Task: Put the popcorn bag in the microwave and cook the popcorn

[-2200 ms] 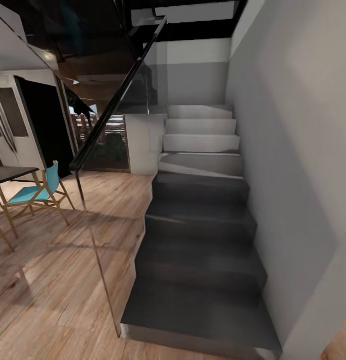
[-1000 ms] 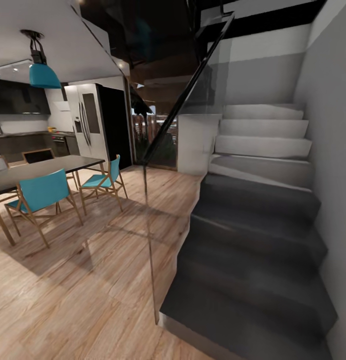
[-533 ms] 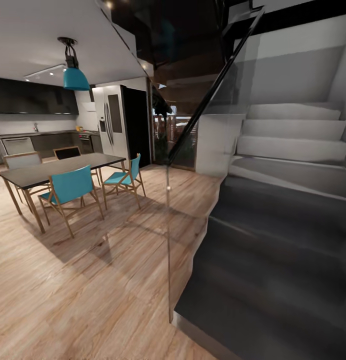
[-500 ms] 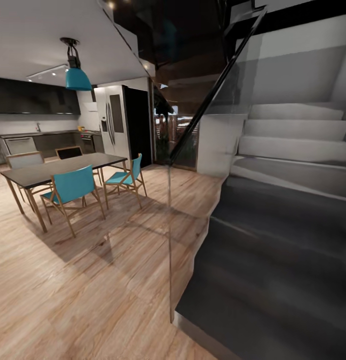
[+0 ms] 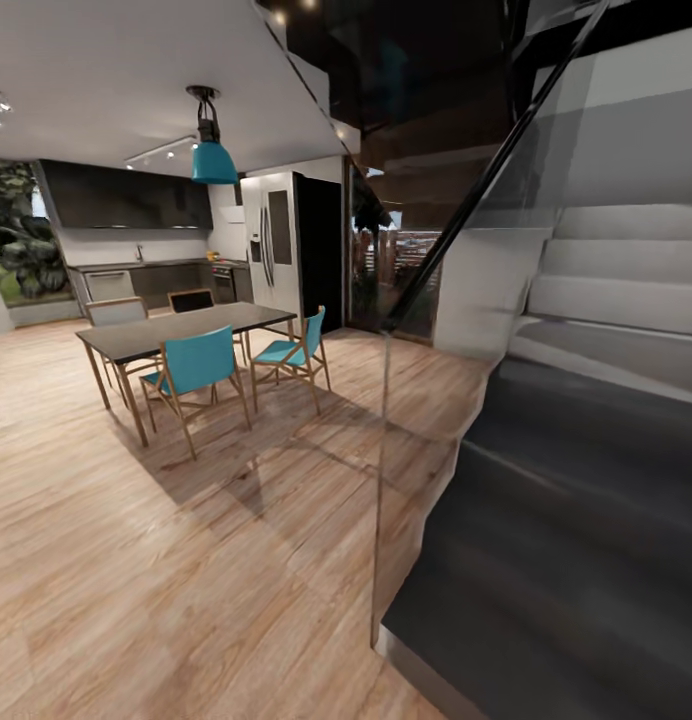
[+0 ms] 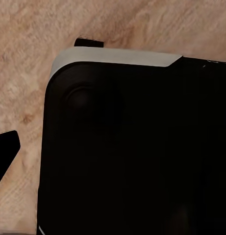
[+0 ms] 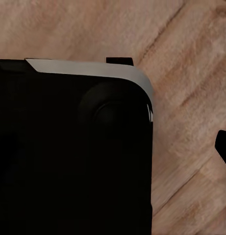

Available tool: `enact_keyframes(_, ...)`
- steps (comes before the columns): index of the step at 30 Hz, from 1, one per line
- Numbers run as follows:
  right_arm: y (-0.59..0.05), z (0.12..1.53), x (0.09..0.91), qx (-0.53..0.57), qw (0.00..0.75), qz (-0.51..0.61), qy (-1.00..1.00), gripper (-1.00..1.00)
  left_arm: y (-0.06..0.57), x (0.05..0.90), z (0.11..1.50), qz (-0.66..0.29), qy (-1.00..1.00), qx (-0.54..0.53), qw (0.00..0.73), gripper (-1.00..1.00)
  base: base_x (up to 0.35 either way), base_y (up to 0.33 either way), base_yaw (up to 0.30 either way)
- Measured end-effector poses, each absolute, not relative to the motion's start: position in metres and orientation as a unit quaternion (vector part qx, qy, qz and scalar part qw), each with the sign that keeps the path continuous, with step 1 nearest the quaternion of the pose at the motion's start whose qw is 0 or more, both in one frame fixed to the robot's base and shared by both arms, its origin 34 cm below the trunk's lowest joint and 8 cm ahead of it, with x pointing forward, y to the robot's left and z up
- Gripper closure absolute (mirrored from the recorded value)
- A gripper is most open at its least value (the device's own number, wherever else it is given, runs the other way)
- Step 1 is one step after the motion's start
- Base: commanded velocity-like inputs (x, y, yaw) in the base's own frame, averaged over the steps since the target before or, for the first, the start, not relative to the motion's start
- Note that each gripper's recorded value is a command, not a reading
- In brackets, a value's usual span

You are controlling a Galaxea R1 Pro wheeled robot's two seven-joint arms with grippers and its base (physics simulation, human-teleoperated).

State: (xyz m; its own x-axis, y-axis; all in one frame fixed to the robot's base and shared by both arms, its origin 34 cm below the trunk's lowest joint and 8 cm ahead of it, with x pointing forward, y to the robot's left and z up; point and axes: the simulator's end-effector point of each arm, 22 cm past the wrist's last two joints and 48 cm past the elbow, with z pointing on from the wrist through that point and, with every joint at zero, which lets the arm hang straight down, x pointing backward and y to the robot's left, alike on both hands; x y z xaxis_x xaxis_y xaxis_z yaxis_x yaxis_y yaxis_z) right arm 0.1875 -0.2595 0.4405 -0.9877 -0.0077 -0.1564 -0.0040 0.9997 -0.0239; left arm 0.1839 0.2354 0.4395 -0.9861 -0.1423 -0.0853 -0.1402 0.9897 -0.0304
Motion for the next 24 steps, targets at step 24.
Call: enact_keyframes(24,-0.2628,0.4405,0.1872,-0.002,0.079,-0.014,0.997,-1.0,0.2365,0.185,0.4396,-0.01,0.996,-0.073,0.045,-1.0,0.0,0.0,0.274)
